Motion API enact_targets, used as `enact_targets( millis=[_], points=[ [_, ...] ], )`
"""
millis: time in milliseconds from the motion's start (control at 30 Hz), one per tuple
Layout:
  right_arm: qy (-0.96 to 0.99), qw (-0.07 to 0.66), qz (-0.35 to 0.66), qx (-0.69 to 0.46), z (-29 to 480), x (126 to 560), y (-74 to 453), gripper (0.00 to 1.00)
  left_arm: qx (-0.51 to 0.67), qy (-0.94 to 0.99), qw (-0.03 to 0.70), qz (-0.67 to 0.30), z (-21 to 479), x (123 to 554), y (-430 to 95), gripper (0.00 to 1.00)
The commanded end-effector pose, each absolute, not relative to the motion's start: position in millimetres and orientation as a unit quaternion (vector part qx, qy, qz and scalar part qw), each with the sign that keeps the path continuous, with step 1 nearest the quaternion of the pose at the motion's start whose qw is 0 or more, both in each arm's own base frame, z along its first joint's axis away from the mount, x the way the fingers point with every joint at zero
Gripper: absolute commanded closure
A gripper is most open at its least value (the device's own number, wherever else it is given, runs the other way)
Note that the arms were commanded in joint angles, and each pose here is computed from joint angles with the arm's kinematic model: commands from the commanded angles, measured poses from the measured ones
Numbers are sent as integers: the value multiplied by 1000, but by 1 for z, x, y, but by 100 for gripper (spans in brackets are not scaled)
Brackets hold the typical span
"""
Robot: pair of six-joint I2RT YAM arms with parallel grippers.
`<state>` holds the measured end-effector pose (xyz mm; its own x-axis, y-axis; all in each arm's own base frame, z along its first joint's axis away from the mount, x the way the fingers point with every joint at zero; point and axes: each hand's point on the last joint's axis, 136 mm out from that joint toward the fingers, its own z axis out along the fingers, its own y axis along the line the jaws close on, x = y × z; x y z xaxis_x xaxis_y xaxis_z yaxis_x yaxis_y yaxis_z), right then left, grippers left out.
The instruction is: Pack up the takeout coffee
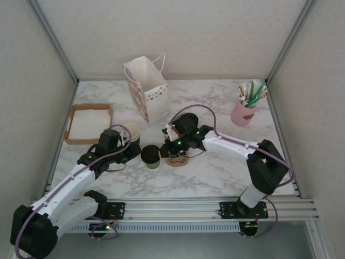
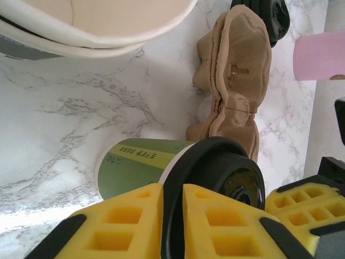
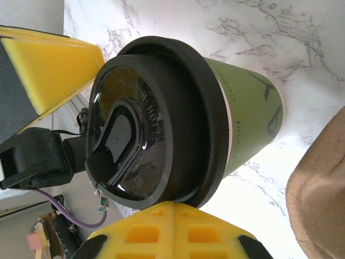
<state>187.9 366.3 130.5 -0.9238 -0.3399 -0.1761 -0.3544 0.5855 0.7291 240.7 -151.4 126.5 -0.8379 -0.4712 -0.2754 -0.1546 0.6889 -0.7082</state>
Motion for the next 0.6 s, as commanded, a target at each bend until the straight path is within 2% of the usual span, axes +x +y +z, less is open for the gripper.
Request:
enact_targets(
  millis=[0,567],
  points=[
    [891,-1,410,-195,125,187,371,100,-170,890,218,-364,122,236,-154,82],
    [895,-1,399,-199,119,205,381,100,-182,891,188,-372,101,210,-154,83]
  ],
)
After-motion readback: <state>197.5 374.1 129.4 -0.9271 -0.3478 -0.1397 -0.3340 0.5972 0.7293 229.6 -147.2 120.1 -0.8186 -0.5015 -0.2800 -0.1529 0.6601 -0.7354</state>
